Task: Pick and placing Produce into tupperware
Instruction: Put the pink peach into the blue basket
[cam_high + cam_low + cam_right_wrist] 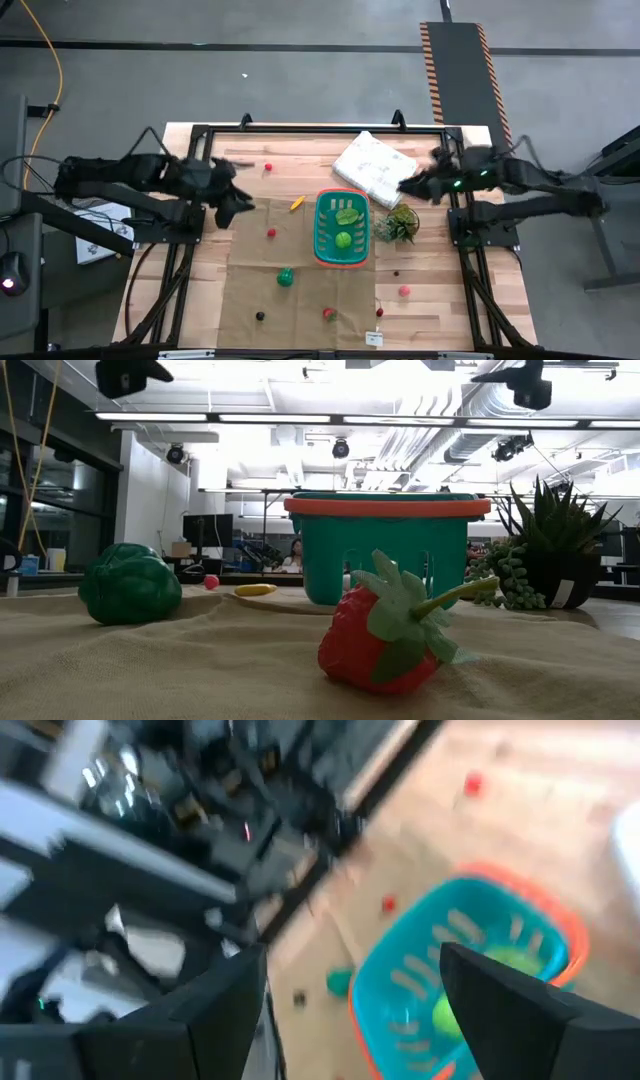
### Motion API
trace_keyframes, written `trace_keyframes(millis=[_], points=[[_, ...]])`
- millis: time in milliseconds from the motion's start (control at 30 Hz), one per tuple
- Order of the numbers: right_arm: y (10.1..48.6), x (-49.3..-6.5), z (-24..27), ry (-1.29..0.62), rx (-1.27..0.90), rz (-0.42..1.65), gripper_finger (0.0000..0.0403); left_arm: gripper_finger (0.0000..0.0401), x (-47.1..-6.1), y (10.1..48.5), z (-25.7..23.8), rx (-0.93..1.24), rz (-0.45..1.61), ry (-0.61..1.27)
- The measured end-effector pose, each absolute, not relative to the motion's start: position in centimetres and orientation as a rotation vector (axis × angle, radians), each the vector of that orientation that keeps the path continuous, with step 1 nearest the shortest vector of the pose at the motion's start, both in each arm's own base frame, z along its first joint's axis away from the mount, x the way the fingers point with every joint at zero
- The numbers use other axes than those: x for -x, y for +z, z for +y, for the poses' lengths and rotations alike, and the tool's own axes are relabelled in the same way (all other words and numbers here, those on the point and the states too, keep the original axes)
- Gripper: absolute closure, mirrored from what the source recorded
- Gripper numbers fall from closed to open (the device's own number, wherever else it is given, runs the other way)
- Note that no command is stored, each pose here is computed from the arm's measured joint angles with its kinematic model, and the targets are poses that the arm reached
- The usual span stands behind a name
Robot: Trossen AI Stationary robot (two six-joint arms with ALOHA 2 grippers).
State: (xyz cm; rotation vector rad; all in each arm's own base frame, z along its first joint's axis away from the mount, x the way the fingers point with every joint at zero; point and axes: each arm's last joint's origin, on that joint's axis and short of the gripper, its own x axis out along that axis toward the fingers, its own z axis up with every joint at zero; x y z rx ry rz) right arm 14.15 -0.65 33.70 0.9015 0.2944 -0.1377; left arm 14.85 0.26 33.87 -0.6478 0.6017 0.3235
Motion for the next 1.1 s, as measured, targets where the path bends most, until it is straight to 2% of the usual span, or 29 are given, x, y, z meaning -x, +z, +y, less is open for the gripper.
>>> trace_keyframes(millis=[233, 533, 833, 1100], points=[[31.1, -17.4, 4.2, -0.143, -0.973, 0.524, 0.0114, 0.0247, -15.8, 32.8, -2.2, 0.627, 0.636, 0.279], [29.1, -17.4, 9.5, -0.232, -1.169, 0.749, 0.0114, 0.0247, -15.7, 32.7, -3.3, 0.563, 0.617, 0.299], [32.2, -18.9, 12.4, -0.548, -0.958, 1.058, 0.0114, 0.0247, -15.7, 32.7, -3.2, 0.528, 0.624, 0.299], [31.4, -22.1, 15.5, -0.755, -0.901, 1.300, 0.0114, 0.0247, -15.7, 32.7, -3.2, 0.513, 0.624, 0.298]])
